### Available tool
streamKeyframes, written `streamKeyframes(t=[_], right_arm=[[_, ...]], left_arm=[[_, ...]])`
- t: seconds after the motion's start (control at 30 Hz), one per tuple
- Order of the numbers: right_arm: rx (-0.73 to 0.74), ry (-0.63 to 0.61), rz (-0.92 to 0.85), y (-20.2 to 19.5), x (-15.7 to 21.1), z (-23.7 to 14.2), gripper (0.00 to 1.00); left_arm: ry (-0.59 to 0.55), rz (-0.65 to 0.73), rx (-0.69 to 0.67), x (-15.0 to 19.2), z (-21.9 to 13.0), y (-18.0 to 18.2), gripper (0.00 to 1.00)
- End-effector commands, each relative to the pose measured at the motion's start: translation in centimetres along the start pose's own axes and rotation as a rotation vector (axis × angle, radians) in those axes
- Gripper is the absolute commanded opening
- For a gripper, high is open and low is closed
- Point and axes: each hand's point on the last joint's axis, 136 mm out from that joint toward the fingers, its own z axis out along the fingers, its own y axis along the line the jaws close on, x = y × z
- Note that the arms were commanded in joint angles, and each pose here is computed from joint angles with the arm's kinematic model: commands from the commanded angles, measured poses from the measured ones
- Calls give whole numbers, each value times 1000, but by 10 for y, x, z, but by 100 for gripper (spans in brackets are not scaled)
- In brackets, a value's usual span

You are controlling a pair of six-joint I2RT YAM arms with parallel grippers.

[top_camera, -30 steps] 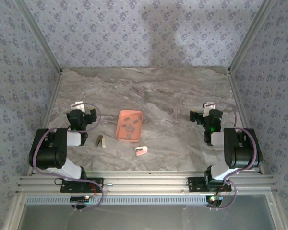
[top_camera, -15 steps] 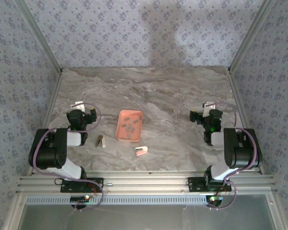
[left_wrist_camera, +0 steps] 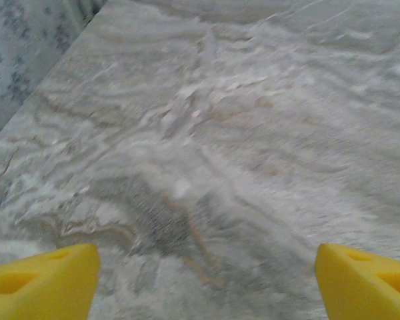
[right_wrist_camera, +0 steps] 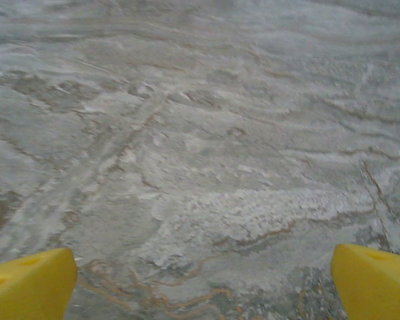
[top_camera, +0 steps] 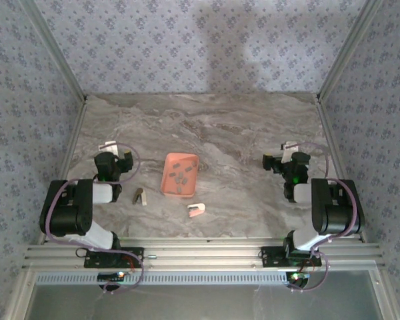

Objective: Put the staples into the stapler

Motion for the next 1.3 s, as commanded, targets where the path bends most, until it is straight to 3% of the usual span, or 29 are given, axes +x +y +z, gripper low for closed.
streamKeyframes(t=[0.0,0.2,0.33,0.47,0.7,0.9,1.27], right_arm=[[-135,-3,-157,38,-34,-9,100],[-367,14,-448,131,-70,-39,100],[-539,57,-606,192,-58,-64,100],[-726,151,-729,237,-21,-96,100],[-868,301,-896,267,42,-130,100],[-1005,315,-1013,299,71,-142,90],[-1097,383,-1128,322,107,-132,83]], left_arm=[[-31,55,112,-52,-24,-27,80],[15,-108,212,-92,-71,-51,75],[79,-222,386,-79,-97,-79,71],[147,-259,506,-53,-115,-103,69],[213,-271,545,-3,-127,-114,68],[182,-273,524,4,-130,-108,69],[134,-292,509,6,-130,-103,69]])
